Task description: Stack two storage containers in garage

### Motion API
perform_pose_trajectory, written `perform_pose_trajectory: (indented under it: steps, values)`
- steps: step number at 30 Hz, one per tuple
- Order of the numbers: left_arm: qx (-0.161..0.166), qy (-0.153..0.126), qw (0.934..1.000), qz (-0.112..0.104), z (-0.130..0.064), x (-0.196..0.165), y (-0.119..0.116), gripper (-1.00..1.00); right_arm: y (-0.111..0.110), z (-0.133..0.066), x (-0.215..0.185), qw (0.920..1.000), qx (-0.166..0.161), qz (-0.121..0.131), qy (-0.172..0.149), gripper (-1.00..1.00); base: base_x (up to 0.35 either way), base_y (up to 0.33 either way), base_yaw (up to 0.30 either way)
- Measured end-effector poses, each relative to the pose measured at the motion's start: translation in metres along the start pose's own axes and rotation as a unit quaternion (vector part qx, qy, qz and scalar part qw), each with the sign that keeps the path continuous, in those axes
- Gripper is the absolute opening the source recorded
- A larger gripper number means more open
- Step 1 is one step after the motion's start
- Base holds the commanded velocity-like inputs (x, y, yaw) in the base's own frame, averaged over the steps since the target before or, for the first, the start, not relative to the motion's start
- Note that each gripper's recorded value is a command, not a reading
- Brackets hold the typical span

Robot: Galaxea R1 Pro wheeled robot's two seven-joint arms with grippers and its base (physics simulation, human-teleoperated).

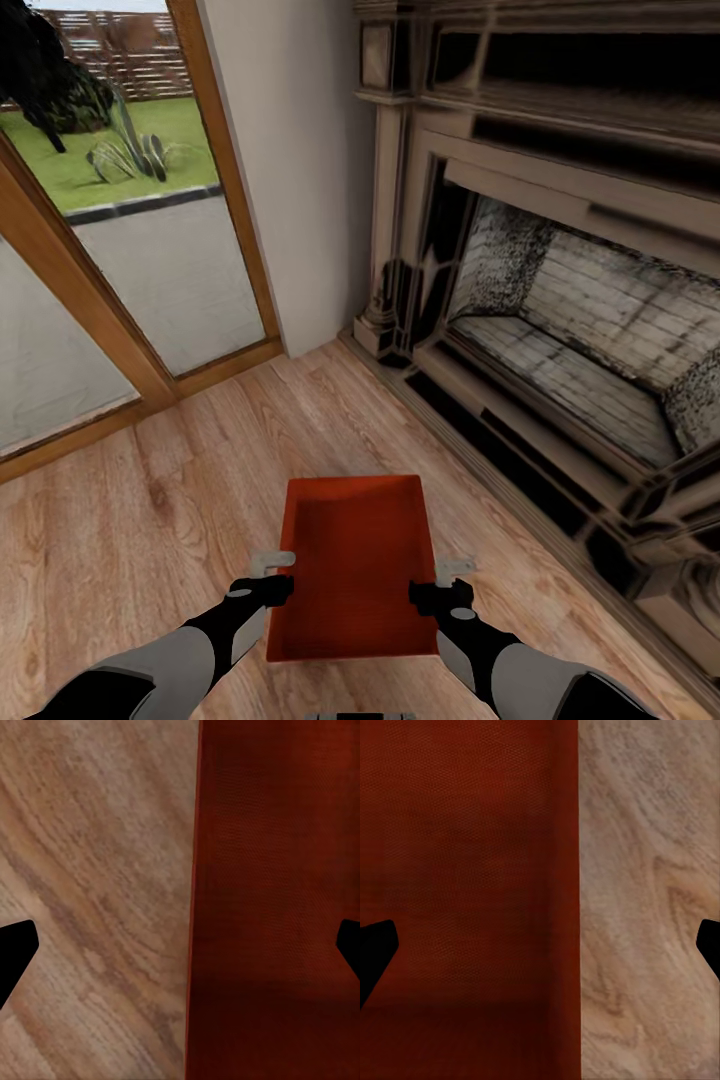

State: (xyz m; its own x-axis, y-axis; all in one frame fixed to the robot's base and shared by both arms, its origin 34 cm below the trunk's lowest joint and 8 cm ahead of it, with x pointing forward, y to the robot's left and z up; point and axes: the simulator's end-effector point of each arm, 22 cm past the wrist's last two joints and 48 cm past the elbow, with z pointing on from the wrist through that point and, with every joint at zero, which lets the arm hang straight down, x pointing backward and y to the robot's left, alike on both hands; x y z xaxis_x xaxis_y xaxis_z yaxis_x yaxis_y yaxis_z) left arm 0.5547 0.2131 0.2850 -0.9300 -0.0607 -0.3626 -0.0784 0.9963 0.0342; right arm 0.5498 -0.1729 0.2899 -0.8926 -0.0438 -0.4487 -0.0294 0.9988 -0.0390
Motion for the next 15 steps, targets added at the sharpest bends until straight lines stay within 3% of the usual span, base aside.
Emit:
perform_pose_trajectory:
  steps: [15]
  values:
    - [0.0,0.0,1.0,0.0,0.027,0.017,-0.001,1.0,-0.004,0.026,0.023,1.0,0.004,-0.002,0.003,1.0,0.0,0.0,0.0]
